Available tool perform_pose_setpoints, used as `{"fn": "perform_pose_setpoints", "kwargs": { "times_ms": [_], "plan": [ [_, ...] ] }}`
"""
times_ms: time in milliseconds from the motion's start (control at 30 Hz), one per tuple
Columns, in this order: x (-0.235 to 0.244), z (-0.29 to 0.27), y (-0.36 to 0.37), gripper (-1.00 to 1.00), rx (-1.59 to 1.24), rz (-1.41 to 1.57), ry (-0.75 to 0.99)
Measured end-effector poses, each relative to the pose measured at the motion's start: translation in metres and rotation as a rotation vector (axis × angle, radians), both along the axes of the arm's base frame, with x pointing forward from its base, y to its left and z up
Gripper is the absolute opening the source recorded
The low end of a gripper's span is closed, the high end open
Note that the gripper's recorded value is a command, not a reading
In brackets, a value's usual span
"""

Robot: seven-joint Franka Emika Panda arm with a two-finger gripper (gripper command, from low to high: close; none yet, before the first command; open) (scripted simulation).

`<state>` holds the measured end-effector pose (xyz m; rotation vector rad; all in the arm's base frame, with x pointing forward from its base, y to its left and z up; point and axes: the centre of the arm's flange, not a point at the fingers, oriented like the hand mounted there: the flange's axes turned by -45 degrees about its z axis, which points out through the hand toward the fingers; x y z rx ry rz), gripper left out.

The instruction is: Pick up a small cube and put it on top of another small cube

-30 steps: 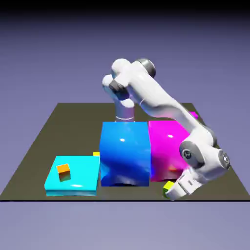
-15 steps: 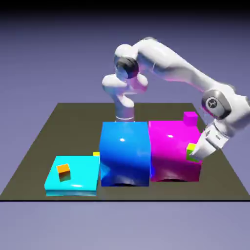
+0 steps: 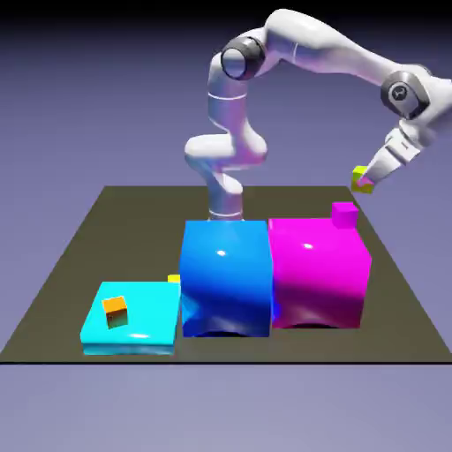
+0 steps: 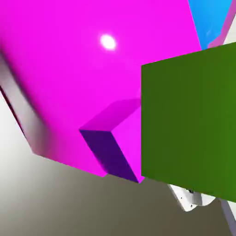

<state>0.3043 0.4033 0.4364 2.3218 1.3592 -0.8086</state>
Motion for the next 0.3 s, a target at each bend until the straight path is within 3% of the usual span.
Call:
{"fn": "perform_pose_setpoints", "kwargs": {
  "times_ms": [167,200,300],
  "plan": [
    [-0.012,-0.049,-0.022,-1.0,0.0,0.0,0.0],
    [-0.015,-0.059,-0.027,1.0,0.0,-0.001,0.0],
    [-0.013,-0.049,-0.022,1.0,-0.001,0.002,-0.001]
  ]
}}
